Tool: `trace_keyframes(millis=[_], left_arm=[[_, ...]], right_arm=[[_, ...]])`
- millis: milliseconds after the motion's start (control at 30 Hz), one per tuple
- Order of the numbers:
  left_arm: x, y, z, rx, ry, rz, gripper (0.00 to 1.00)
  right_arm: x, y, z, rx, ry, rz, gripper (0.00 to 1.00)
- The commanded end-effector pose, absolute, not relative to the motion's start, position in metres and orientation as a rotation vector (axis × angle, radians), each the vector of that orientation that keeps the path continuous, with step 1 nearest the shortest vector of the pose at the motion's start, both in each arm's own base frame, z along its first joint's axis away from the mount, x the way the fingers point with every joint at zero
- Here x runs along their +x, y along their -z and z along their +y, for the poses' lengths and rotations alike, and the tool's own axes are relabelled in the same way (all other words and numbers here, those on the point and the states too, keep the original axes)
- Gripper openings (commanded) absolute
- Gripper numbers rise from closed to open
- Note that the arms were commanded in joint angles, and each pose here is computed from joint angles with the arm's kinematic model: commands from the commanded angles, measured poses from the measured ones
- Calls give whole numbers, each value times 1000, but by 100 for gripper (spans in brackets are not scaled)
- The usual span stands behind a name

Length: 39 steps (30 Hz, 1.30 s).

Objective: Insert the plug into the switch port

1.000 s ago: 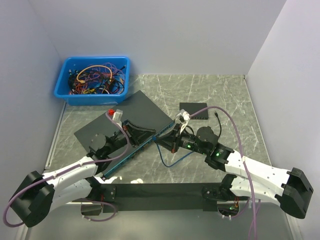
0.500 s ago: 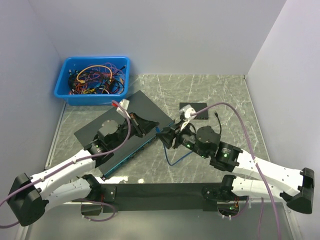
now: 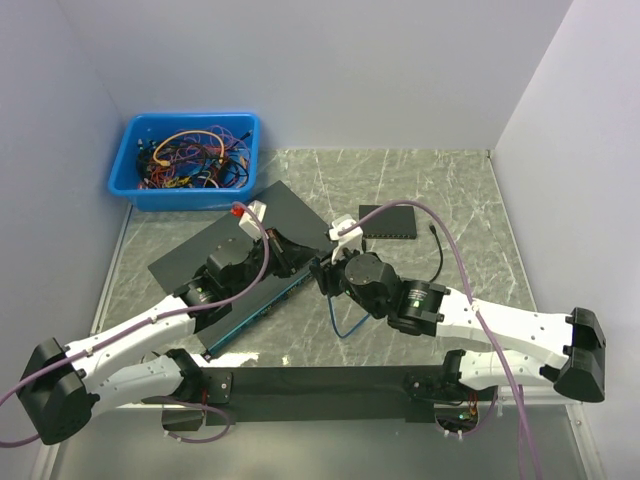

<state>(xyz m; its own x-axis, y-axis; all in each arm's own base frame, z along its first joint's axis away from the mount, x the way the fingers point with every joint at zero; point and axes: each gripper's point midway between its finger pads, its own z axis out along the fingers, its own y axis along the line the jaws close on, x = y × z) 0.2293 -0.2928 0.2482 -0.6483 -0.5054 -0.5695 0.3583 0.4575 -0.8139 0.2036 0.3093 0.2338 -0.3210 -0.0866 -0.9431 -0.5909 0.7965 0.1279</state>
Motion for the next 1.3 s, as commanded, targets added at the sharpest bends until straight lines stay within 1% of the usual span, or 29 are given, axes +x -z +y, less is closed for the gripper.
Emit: trace_keyframes(millis=[0,167,400,500,533,600,633,733,800,867,900,933,1000,1167,1267], left_arm=[[231,-266,-290,-121,1303,1816,1],[231,-264,-290,-118,1302,1818,1],[229,-264,-288,-119,1302,1812,1],[228,-263,-287,-119,1301,1814,1],[228,-263,-287,-116,1302,1812,1],[228,-262,-287,-119,1302,1816,1],[227,-262,-287,-119,1302,1816,1],[227,-261,-286,-119,1301,1818,0],[226,-259,-286,-121,1301,1821,0],[226,-258,-285,-125,1302,1821,1],[225,-258,-285,-124,1304,1820,0],[225,-258,-284,-124,1304,1820,1],[225,-258,-284,-124,1303,1821,0],[229,-259,-282,-145,1285,1811,0],[229,-259,-281,-142,1283,1810,0]], right_arm=[[212,-262,311,-455,-543,1800,41],[215,-255,315,-449,-531,1818,36],[216,-248,318,-448,-517,1843,34],[217,-248,317,-434,-518,1843,28],[217,-249,316,-428,-517,1840,23],[217,-249,315,-421,-518,1840,19],[217,-251,314,-414,-523,1835,14],[217,-254,313,-403,-531,1829,8],[217,-252,312,-403,-529,1831,6],[215,-251,314,-411,-538,1834,8],[215,-251,315,-408,-543,1837,10],[215,-250,315,-413,-541,1841,20],[215,-249,314,-409,-542,1844,24],[215,-248,314,-404,-542,1841,25],[215,-245,315,-404,-541,1850,29]])
